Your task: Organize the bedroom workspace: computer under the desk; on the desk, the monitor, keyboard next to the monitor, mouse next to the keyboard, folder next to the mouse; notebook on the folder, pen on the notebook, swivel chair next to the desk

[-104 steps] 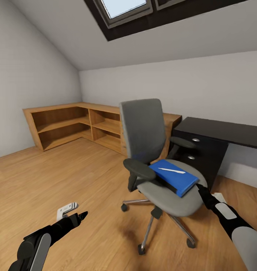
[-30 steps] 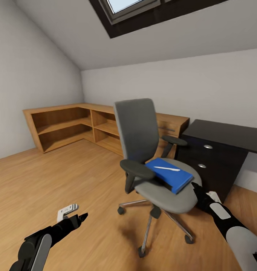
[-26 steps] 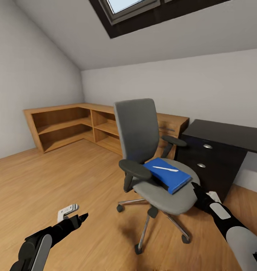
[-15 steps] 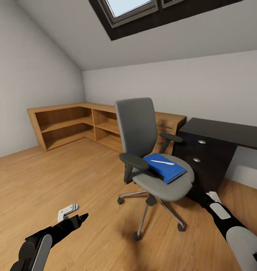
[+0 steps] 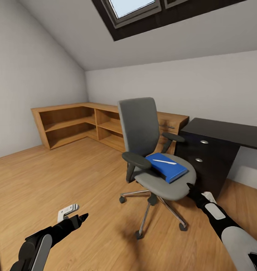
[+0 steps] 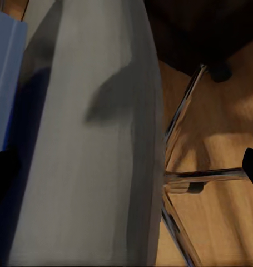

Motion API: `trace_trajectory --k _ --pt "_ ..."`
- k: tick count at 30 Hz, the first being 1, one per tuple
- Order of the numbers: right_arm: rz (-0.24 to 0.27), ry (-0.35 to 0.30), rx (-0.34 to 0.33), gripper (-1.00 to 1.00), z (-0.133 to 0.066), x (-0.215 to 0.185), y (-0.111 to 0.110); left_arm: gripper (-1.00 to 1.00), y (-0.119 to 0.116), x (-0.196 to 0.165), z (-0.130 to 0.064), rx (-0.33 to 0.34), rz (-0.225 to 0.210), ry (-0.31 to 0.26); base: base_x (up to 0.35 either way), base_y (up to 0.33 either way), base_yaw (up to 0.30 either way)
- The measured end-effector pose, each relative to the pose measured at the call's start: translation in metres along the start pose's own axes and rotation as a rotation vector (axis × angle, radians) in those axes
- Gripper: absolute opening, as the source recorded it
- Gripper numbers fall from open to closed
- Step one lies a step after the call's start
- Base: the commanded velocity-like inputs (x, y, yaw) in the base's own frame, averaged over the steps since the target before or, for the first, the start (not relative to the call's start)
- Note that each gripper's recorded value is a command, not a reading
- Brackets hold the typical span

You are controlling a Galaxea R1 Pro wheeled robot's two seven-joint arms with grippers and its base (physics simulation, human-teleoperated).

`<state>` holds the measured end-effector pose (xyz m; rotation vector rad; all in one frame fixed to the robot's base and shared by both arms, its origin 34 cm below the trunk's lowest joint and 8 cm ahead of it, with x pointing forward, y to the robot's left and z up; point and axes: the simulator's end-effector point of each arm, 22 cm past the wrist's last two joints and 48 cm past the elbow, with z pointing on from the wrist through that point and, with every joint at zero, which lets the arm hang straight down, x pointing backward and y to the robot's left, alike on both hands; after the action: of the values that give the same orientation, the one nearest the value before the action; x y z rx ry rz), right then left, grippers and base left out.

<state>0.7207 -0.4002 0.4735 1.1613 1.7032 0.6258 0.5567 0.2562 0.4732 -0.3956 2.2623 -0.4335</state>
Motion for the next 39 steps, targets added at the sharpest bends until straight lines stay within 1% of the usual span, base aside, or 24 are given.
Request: trace_trajectory --k 5,11,15,22,31,35,39 --pt "-0.001 0.0 0.0 1.0 -0.0001 0.0001 0.0002 1.0 0.0 0.0003 -0.0001 0.0 0.0 0.0 0.095 0.001 0.028" --pt "-0.005 0.004 0.005 1.0 -0.0002 0.0033 -0.0011 1.0 0.0003 -0.0003 -0.0003 -0.001 -0.001 -0.001 0.277 0.1 0.002" --pt "0.011 -0.002 -0.009 1.0 -0.0002 0.0006 0.004 1.0 0.0002 -0.0005 -0.0006 0.0 -0.001 -0.002 0.211 0.147 0.0" --pt "-0.002 0.007 0.002 1.0 0.0002 0.0049 0.0002 1.0 -0.0003 0.0008 0.0003 0.0 -0.002 0.002 0.183 0.143 0.0" --pt "0.002 0.005 -0.004 1.0 0.0002 0.0043 0.0024 1.0 -0.0001 0.0021 0.0008 0.0 -0.003 0.005 0.171 0.055 0.0" --pt "0.0 0.007 -0.002 1.0 0.0004 0.0053 0.0016 1.0 0.0001 0.0027 0.0011 0.001 -0.004 0.006 0.014 0.003 0.0" --pt "0.0 0.006 -0.003 1.0 0.0007 0.0052 0.0017 1.0 0.0 0.003 0.0015 0.001 -0.004 0.007 -0.247 0.0 0.0"
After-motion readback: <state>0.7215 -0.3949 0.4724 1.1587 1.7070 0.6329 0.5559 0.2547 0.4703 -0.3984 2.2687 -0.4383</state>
